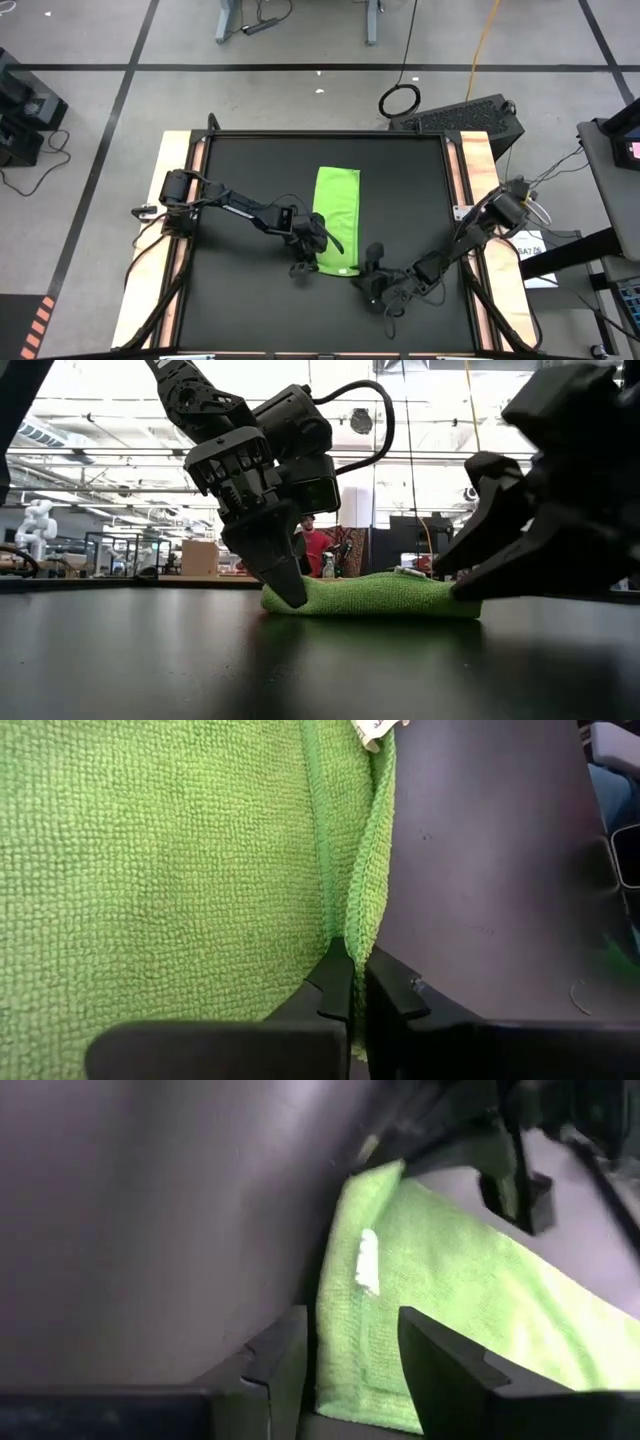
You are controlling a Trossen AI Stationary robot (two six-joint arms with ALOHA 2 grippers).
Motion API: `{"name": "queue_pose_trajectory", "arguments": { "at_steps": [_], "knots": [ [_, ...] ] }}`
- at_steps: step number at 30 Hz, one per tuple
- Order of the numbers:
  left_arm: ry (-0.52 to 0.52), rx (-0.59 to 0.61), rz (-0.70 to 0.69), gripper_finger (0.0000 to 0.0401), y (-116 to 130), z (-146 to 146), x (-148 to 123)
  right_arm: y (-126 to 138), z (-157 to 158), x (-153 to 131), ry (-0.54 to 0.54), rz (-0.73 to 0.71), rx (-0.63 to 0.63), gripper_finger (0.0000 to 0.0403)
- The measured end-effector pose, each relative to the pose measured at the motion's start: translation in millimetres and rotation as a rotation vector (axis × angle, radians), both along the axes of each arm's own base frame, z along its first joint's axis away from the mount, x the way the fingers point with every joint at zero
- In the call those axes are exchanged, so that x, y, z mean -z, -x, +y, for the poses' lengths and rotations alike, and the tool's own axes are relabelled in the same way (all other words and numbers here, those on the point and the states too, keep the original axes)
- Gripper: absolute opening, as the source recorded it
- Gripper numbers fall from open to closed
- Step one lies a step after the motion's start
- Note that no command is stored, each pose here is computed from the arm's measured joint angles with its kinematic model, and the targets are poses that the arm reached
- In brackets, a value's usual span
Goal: Roll towel
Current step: Roll the green towel on the table
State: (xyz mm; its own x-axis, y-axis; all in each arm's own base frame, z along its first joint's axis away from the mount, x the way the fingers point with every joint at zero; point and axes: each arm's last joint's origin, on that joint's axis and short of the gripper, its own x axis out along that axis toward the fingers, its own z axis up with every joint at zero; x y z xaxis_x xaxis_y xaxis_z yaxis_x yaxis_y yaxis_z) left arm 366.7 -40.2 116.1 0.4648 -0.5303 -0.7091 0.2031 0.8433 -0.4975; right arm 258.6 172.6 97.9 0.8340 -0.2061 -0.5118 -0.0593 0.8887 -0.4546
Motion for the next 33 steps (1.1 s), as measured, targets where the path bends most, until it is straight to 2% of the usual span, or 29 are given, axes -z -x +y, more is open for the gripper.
{"name": "queue_pose_trajectory", "arguments": {
  "at_steps": [5,14,23,29,33],
  "knots": [
    [0.003,-0.004,0.007,0.0011,0.2,0.0,0.1,-4.2,5.2,6.2,0.041,-0.001,-0.002,0.0154],
    [0.003,-0.005,0.006,0.0011,0.1,0.1,-0.1,-4.0,4.4,10.7,0.024,0.03,-0.017,0.0118],
    [0.007,-0.003,0.005,0.0011,0.1,0.0,-0.3,-8.9,-6.8,14.7,-0.051,0.083,0.013,0.0072],
    [0.021,0.016,0.003,0.0011,0.4,-1.7,-0.8,-14.2,-16.5,17.1,-0.151,0.126,0.028,0.001],
    [0.008,0.053,-0.012,0.0014,1.1,-7.2,-0.7,-17.9,-24.0,15.2,-0.259,0.14,0.073,0.0008]
  ]
}}
